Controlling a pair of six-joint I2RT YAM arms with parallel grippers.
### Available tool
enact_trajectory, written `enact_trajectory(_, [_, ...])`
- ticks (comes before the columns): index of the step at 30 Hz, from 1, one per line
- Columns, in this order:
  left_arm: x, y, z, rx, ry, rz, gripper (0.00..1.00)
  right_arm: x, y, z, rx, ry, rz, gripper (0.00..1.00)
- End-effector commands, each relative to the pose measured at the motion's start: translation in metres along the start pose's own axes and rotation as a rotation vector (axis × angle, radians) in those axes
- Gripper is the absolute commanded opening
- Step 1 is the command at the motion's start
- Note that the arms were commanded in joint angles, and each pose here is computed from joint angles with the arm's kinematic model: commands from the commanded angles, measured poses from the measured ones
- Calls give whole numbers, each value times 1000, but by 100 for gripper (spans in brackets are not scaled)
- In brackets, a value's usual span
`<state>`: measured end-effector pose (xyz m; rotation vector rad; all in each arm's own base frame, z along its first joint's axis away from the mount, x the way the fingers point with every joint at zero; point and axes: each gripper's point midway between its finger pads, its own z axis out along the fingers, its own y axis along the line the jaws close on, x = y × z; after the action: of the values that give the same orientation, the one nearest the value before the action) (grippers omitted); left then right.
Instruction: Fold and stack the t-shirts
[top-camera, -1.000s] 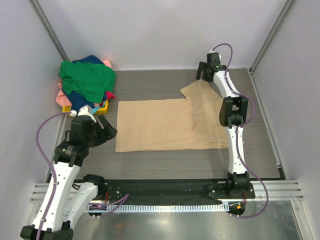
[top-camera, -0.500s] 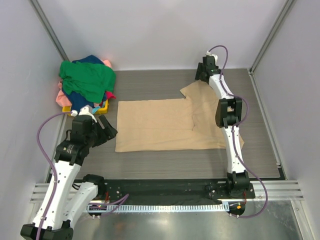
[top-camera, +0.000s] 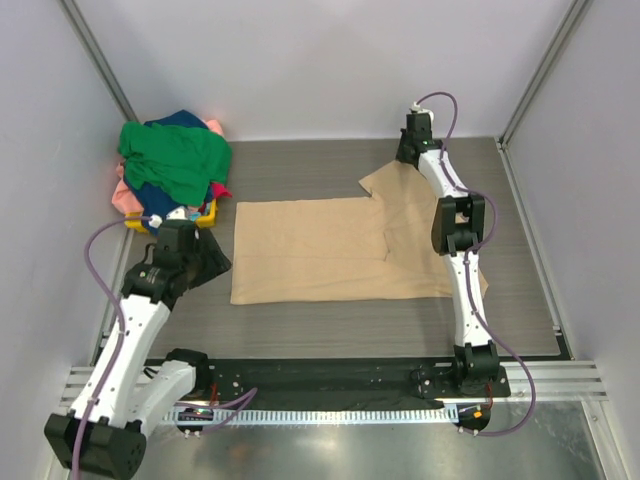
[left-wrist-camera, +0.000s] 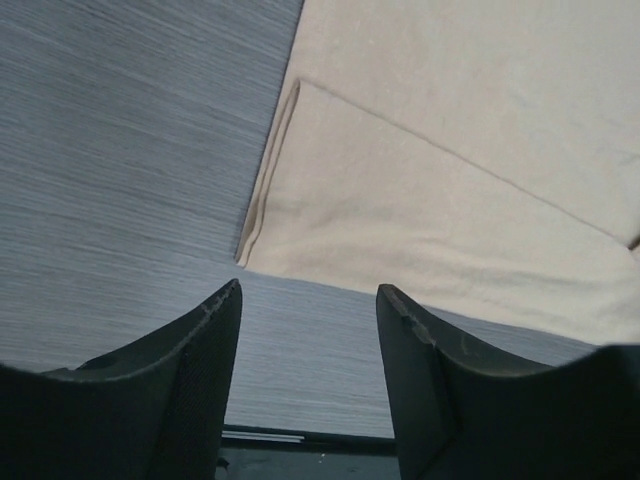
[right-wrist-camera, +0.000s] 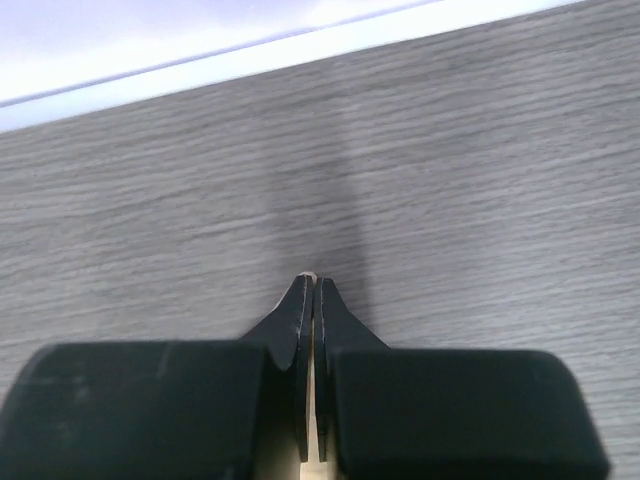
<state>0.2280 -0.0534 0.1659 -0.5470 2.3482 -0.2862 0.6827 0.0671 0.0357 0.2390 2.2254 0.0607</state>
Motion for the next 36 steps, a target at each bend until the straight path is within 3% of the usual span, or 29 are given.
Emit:
enact_trajectory(1, [-36, -18, 9, 11, -90, -32, 56, 3, 12, -25, -40, 54, -7, 1])
enact_trajectory(6, [-82, -58, 57, 8, -80, -51, 45, -48, 25, -88, -98, -14, 40, 1])
enact_trajectory(7, [-91, -64, 65, 8, -98, -55, 45, -39, 24, -92, -99, 14, 44, 1])
enact_trajectory(9, [-100, -71, 84, -13, -99, -52, 45, -57, 30, -123, -135, -14, 74, 1])
enact_trajectory(15, [-132, -87, 165, -130, -57, -31, 47, -42, 34, -170, -181, 12, 91, 1])
enact_trajectory(18, [-139, -88, 203, -213, -7, -11, 55, -41, 30, -190, -182, 8, 94, 1])
enact_trajectory(27, [-126, -61, 262, -390, 53, -37, 62, -20, 27, -222, -217, 29, 107, 1])
enact_trajectory(36, [-105, -42, 292, -429, 68, -56, 64, 1, 26, -221, -228, 64, 97, 1])
